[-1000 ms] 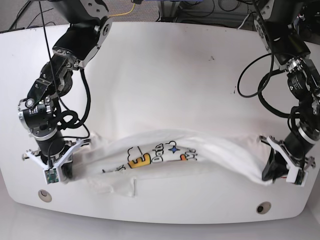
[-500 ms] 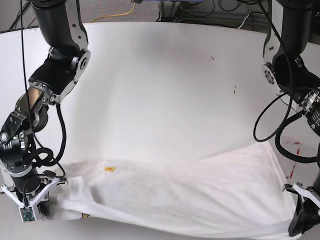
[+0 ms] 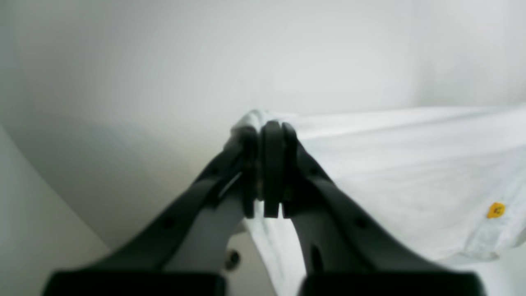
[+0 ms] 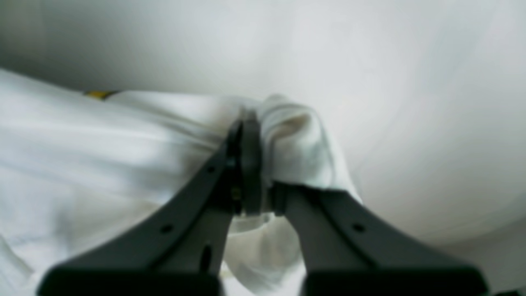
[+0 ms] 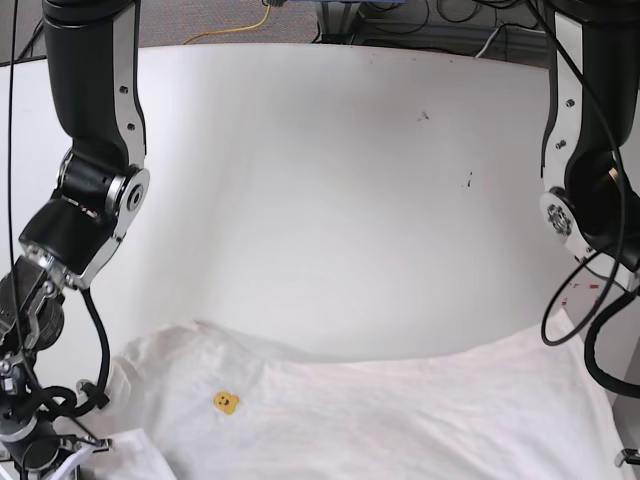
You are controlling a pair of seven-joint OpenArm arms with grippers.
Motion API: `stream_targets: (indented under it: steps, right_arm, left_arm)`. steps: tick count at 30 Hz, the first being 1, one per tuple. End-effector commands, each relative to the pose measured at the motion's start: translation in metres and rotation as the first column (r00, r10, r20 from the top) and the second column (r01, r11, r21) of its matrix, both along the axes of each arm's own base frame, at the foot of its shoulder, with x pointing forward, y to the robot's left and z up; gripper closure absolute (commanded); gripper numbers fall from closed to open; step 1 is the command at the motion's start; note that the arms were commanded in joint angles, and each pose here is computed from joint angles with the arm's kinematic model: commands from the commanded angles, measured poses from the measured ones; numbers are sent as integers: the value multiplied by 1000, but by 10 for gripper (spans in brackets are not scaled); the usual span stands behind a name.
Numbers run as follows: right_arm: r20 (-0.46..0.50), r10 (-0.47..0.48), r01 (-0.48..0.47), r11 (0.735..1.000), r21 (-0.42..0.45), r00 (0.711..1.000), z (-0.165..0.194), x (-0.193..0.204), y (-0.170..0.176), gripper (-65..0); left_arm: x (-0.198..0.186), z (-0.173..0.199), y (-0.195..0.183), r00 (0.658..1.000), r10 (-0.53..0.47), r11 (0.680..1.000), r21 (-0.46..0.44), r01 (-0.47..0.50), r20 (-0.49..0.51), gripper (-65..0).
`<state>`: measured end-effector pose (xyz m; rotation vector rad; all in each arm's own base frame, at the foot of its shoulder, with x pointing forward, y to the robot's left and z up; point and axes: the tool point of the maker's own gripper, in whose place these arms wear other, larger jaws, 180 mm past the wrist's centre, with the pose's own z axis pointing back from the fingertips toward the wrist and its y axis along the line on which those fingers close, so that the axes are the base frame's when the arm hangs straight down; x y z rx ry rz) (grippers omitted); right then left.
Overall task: Layout the t-shirt on the table in an organized manner, then fold the t-shirt properly
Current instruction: 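Lift the hem with both grippers, raising the shirt off the table, then swing the shirt down and drag it across the table with both grippers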
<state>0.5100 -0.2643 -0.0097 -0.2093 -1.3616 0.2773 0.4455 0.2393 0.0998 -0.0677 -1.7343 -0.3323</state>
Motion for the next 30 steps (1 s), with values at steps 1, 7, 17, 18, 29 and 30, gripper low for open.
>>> stream_targets:
  steps: [1,7,17,18,29,30]
  right_arm:
    - [93,-12,11,1000,15,996,50,4,-10,-3]
    - [112,2,-7,999,39,994,88,15,-14,-3]
    - [105,20,-20,1000,-2,994,100,19,-4,-3]
    - [104,16,-15,1000,-4,994,100,18,-6,-3]
    - [18,-66,67,992,-105,998,43,-11,-20,-3]
    - [5,-79,79,991,-111,997,34,-17,-22,-3]
  left_arm:
    - [-7,41,7,996,18,1000,-16,-16,92,-3]
    - [2,72,-3,993,-20,998,-60,27,117,-3]
    - [35,54,-25,993,-115,986,-122,117,22,-3]
    - [35,54,-26,993,-120,985,-124,122,21,-3]
    - [29,32,-25,989,-141,986,-99,136,-47,-3]
    - [28,25,-25,988,-138,987,-94,132,-64,-3]
